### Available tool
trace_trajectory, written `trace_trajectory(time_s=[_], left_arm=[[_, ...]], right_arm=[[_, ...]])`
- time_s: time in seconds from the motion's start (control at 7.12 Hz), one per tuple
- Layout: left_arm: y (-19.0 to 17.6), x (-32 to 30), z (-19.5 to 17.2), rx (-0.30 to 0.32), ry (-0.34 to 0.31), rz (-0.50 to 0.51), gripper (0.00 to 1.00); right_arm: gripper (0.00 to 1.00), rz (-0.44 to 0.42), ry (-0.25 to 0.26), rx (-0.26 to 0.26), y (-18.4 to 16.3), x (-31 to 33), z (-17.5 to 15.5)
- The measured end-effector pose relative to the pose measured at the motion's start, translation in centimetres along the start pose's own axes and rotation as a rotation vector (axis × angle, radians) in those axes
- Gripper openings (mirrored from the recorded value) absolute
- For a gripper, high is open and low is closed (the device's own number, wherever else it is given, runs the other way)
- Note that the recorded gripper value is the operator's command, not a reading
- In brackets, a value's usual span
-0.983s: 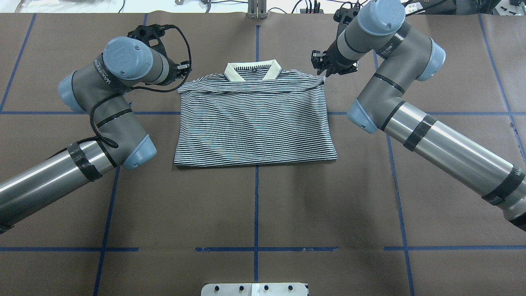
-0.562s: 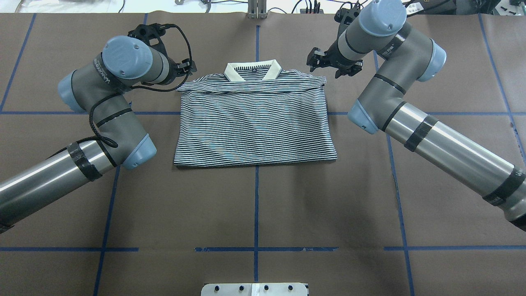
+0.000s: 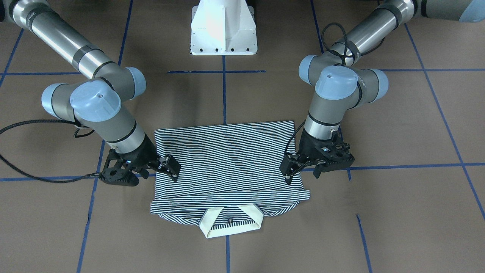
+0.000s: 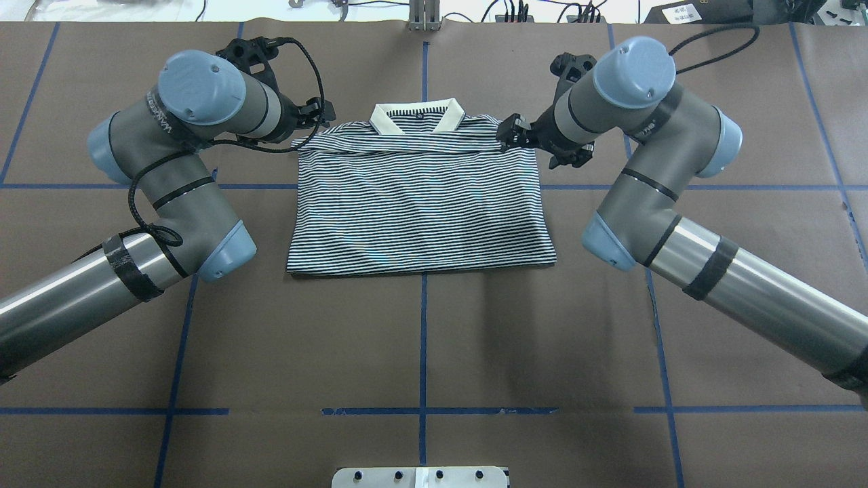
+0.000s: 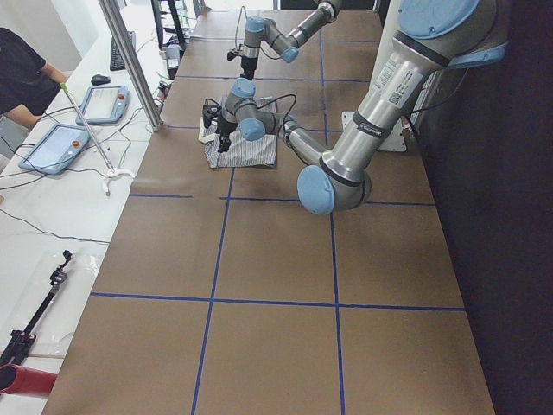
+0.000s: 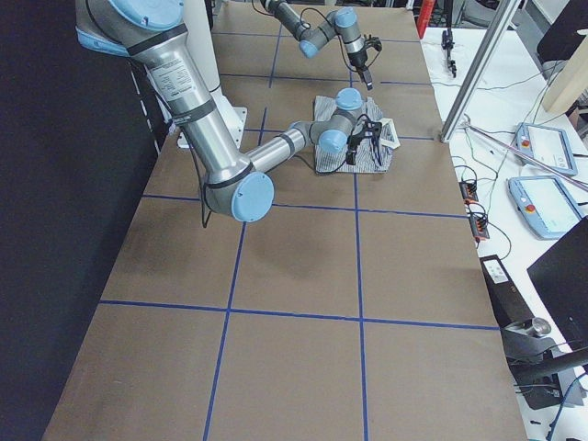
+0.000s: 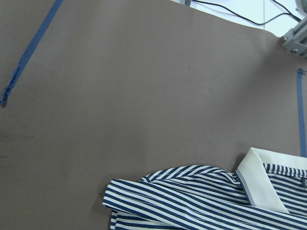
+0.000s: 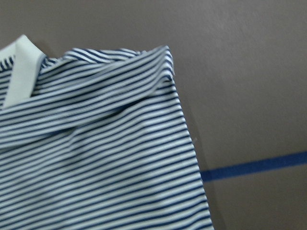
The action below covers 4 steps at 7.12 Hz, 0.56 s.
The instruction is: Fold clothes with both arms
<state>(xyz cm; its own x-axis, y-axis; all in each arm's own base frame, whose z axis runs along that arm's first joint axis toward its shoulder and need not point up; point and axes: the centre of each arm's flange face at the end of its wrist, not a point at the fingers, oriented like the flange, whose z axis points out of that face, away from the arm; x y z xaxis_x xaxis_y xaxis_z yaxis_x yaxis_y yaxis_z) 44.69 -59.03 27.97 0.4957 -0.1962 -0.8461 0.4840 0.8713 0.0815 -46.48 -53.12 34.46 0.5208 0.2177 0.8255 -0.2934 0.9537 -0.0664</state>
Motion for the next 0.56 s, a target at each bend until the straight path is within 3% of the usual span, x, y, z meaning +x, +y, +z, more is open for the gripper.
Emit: trace_trajectory(time_s=[0.56], left_arm=[[0.1, 0.5, -0.9, 0.002, 0.019, 0.000, 1.00]], right_arm=[[1.00, -0.014, 0.082, -0.050, 5.4, 0.1, 0.5]])
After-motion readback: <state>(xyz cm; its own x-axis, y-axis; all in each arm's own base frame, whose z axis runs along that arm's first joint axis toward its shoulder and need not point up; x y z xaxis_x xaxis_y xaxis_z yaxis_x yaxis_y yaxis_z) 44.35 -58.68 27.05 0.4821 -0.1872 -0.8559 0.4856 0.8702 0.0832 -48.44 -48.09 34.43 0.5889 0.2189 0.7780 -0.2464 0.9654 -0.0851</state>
